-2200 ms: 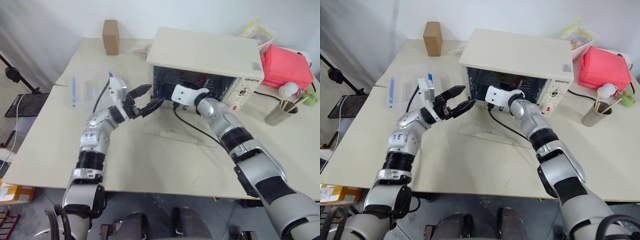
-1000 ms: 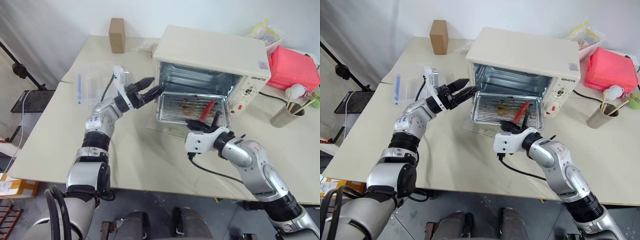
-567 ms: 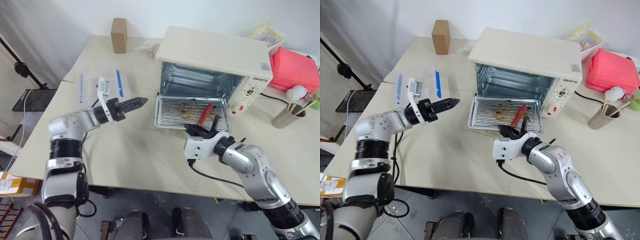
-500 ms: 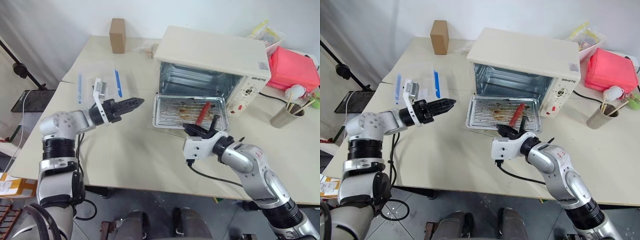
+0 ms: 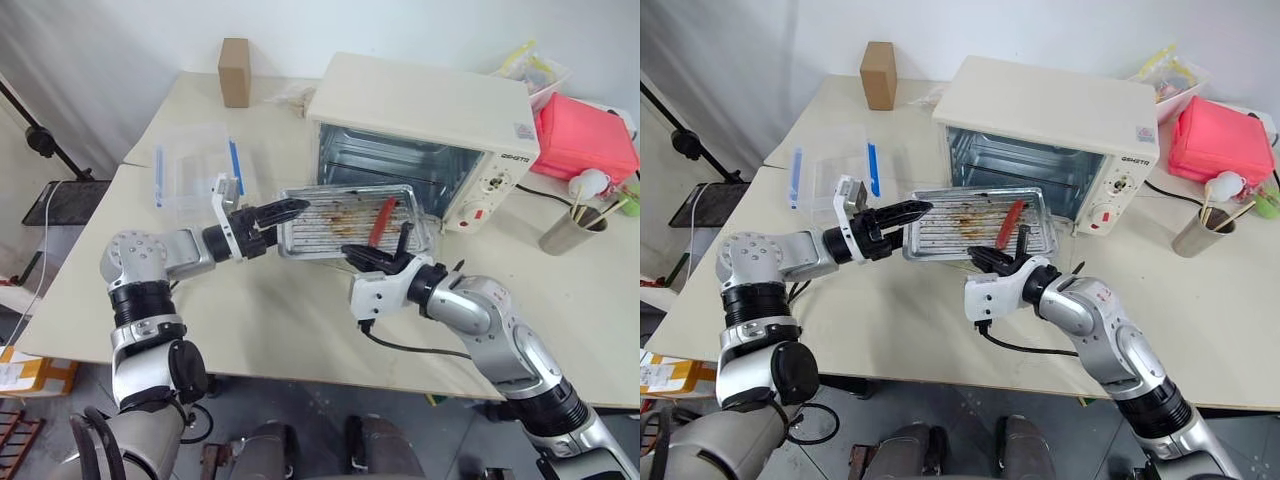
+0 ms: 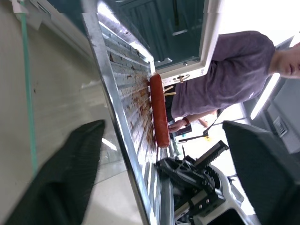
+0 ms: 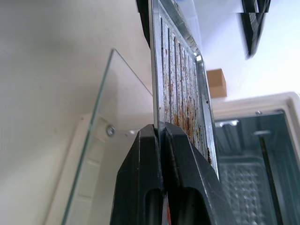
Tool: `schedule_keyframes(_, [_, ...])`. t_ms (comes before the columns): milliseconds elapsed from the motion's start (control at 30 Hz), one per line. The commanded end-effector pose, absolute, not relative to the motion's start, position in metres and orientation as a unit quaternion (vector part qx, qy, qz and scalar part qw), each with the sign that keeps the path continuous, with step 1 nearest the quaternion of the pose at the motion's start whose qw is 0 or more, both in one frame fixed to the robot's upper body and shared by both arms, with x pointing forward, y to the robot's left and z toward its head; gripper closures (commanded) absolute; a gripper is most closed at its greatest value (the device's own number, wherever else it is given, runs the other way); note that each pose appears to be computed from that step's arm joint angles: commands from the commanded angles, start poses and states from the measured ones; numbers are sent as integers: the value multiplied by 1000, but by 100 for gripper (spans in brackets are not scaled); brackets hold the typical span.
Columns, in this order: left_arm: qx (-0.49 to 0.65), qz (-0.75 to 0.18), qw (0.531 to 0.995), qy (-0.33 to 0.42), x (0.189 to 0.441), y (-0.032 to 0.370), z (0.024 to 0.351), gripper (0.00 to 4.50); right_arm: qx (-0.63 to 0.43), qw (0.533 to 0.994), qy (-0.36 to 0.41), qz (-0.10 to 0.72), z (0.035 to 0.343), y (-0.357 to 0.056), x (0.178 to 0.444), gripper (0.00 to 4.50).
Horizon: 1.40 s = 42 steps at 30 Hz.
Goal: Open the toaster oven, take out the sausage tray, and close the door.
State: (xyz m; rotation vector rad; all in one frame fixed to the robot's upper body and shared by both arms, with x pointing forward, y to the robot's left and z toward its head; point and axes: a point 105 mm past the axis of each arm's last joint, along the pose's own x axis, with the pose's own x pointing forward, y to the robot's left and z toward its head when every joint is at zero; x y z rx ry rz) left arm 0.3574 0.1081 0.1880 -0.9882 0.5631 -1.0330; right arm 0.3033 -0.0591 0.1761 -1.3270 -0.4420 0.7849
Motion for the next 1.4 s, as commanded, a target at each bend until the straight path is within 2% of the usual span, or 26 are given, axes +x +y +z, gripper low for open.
schedule_keyframes(33, [-457,-469,714,249,355,107,195,140,-589,689,-224,357,186,-54,298,446])
schedule_keyframes(67, [-461,-467,712,253,355,107,194,186,-589,689,-224,358,186,-54,298,446])
schedule_keyframes(100, [-468,-464,708,254,355,107,193,202,-590,687,-223,360,185,-55,298,446])
schedule_keyframes(267, [-494,-445,696,272,358,106,185,354,-589,685,-228,364,187,-54,298,446])
schedule_keyframes(300, [-495,-443,695,273,358,105,184,371,-589,684,-229,364,187,-54,299,446])
schedule_keyframes(333, [-497,-448,690,276,357,104,184,411,-589,683,-229,366,186,-54,299,446])
schedule_keyframes(400, [-505,-459,675,281,354,101,185,447,-588,684,-226,368,185,-55,299,446])
schedule_keyframes(467, [-508,-463,667,287,352,99,184,447,-579,692,-224,369,186,-56,299,446])
schedule_keyframes(500, [-517,-459,662,291,353,100,183,450,-559,712,-219,365,189,-57,300,421])
schedule_keyframes(600, [-530,-452,650,303,354,102,181,450,-552,713,-220,371,190,-58,298,342])
schedule_keyframes(733, [-546,-450,638,305,353,109,182,450,-515,718,-238,403,192,-60,284,204])
schedule_keyframes(767, [-546,-449,638,306,353,111,182,450,-498,721,-245,415,194,-60,279,182])
schedule_keyframes(933, [-541,-431,655,305,348,125,175,450,-409,754,-279,430,208,-79,262,182])
schedule_keyframes(1000, [-542,-417,669,291,345,140,173,450,-362,785,-260,430,207,-101,259,182])
schedule_keyframes(1100, [-536,-406,695,253,330,174,173,450,-280,869,-200,354,202,-160,270,182])
schedule_keyframes(1200, [-536,-386,716,226,318,199,172,450,-246,914,-150,286,192,-210,277,272])
schedule_keyframes(1367, [-541,-364,737,176,300,219,171,450,-218,922,-104,303,174,-241,274,441])
schedule_keyframes(1400, [-547,-352,742,162,298,223,170,450,-202,928,-94,299,170,-247,276,446])
